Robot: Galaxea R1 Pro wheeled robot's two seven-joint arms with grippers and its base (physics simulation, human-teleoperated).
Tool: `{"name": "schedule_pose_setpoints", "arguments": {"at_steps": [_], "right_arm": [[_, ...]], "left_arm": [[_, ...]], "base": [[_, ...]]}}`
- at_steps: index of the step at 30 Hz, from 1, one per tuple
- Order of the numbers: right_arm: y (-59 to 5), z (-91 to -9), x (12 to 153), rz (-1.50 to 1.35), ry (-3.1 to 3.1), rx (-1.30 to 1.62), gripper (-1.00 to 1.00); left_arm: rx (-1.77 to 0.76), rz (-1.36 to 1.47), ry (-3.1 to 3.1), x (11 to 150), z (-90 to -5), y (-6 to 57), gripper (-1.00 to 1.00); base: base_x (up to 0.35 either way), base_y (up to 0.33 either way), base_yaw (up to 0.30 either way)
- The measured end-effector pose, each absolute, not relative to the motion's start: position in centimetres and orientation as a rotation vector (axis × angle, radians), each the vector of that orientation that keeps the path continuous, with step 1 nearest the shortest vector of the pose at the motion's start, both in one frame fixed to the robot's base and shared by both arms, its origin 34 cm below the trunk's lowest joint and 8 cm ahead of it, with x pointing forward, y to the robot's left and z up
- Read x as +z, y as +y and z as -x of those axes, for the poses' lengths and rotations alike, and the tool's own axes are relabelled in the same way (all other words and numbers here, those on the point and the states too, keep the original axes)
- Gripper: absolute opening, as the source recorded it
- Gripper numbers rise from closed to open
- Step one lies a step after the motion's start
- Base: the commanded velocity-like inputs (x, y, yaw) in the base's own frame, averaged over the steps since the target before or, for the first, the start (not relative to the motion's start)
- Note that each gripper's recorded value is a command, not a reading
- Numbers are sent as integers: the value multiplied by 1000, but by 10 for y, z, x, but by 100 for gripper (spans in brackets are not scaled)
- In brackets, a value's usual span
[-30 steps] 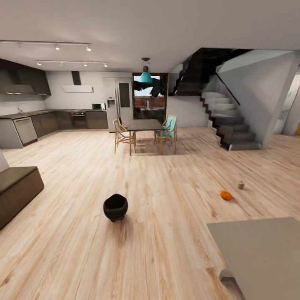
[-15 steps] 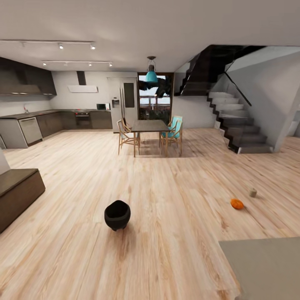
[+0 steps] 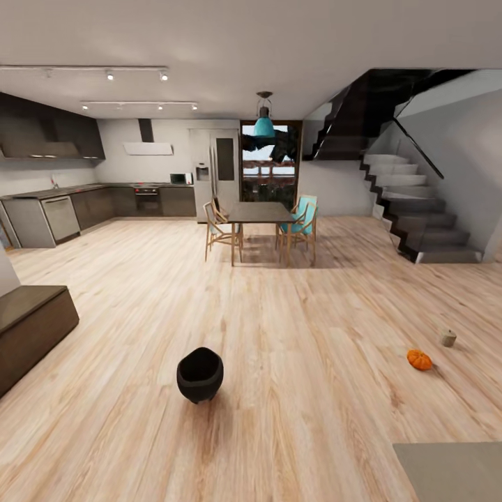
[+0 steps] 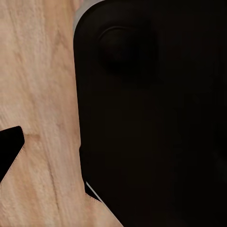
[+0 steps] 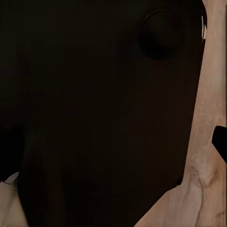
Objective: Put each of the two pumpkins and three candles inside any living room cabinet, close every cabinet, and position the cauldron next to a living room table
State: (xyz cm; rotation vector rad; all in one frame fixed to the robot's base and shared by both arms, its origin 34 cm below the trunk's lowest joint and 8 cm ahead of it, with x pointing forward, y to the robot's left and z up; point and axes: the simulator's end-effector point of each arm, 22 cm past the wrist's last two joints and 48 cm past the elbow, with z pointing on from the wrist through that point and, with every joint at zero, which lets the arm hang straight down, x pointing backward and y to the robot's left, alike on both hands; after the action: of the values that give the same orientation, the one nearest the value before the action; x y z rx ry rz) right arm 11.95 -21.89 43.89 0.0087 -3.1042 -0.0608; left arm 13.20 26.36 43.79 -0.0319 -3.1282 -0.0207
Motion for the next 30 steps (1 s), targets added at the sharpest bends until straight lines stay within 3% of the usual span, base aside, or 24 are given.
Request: {"name": "schedule_pose_setpoints", "arguments": {"at_steps": [18, 30], "right_arm": [[-219, -119, 439, -9, -3104, -61, 100], [-218, -119, 439, -9, -3104, -63, 100]], "left_arm": [[-21, 32, -3128, 438, -132, 264, 100], [-21, 33, -3128, 438, -132, 264, 100]], "base": [[338, 0, 14], [338, -2, 219]]}}
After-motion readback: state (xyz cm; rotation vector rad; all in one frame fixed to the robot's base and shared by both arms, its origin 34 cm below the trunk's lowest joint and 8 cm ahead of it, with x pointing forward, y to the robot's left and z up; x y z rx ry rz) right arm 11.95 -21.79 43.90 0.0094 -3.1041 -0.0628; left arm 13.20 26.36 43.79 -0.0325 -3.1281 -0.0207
